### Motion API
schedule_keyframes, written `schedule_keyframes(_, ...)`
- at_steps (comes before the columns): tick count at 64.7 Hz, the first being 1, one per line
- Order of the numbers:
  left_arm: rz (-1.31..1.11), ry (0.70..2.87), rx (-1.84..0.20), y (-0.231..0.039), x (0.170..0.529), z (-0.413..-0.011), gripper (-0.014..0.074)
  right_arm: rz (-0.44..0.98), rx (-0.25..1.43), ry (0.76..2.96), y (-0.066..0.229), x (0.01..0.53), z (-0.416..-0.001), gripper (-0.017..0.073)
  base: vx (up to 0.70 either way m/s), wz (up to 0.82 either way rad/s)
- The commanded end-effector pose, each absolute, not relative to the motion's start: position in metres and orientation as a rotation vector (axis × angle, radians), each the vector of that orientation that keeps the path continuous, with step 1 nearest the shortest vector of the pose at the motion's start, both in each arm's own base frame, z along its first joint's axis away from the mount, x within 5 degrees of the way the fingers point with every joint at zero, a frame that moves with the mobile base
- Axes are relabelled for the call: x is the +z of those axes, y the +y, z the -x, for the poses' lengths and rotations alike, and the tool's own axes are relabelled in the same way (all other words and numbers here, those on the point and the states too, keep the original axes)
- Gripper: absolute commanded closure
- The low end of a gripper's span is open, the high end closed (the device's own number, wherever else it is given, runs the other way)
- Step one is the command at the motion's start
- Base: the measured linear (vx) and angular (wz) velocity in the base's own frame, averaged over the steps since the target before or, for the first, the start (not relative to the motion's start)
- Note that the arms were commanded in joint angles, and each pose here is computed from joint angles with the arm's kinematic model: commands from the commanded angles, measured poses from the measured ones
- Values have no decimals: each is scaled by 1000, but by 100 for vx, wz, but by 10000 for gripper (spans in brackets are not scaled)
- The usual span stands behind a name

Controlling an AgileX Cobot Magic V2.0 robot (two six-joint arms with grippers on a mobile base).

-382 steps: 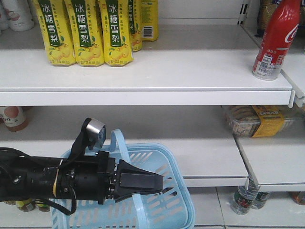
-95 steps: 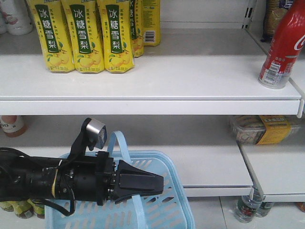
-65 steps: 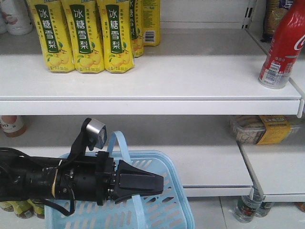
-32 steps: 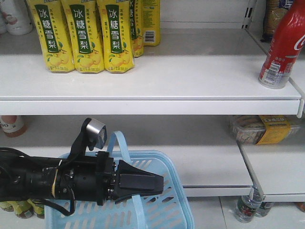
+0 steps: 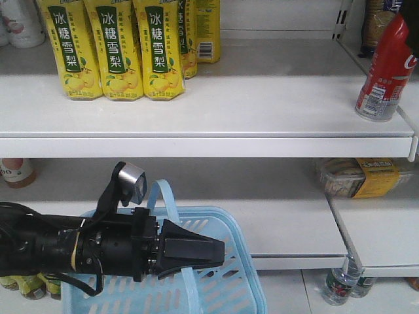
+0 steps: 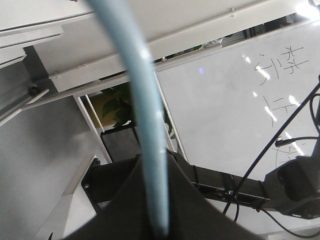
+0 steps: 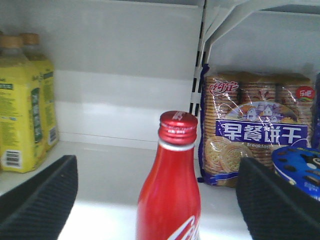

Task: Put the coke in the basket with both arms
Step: 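Grasp the red Coca-Cola bottle by its cap with the right gripper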

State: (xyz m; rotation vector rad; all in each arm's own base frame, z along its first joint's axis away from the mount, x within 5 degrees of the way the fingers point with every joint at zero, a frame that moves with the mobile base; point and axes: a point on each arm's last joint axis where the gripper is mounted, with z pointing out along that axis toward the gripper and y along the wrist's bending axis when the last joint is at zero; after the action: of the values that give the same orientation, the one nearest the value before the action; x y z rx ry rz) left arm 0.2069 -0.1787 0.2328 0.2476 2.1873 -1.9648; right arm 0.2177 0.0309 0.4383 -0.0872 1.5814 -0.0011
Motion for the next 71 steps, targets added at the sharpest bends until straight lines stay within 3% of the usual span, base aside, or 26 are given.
schedule_keyframes(1,-365,1966,-2172,-179,263,-198,598,108,-48,1543,32,456,-228,-45,0,0)
schedule_keyframes(29,-365,1966,-2172,-179,263,-198,598,16,-119,1635,26,454,-291,-7,0,0)
schedule_keyframes(35,-365,1966,-2172,-179,263,-198,598,-4,-138,1638,19,454,-293,60,0,0)
schedule_keyframes(41,-365,1966,-2172,-179,263,-198,598,-3,-153,1638,17,455,-293,182,0,0)
schedule_keyframes(54,-365,1966,-2172,-179,263,-198,598,23,-165,1634,18,457,-289,573,0,0)
schedule_keyframes(71,-365,1966,-2172,-179,263,-198,598,-11,-77,1620,15,481,-244,568,0,0)
